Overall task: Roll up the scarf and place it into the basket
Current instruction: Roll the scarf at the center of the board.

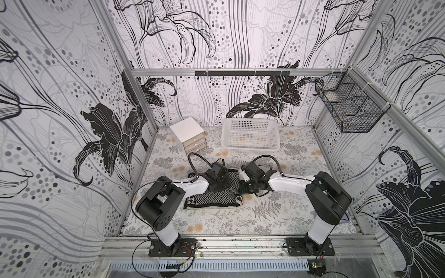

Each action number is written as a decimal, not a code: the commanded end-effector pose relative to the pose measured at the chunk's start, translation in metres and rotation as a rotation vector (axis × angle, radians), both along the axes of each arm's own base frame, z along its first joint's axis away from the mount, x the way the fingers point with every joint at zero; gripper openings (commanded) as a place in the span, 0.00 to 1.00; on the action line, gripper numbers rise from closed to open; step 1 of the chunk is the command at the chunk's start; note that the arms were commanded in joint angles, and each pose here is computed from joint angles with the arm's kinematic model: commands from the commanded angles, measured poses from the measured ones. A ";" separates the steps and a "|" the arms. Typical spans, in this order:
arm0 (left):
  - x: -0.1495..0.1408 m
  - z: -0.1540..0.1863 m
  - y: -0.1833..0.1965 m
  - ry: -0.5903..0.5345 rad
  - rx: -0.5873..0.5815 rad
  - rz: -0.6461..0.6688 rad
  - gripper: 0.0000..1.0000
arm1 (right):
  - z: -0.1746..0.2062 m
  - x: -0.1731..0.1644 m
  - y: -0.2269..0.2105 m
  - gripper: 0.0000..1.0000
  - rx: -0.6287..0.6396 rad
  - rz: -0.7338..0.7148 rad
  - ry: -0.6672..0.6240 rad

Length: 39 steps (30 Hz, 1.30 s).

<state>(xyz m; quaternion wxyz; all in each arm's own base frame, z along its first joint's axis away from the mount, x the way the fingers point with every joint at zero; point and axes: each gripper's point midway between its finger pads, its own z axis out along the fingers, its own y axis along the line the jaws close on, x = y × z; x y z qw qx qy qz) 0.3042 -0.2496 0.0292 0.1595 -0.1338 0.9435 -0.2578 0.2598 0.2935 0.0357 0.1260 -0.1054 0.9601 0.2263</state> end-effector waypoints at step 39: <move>-0.003 0.032 -0.127 -0.028 -0.184 -0.177 0.00 | 0.041 -0.022 -0.094 0.00 -0.380 -0.074 -0.069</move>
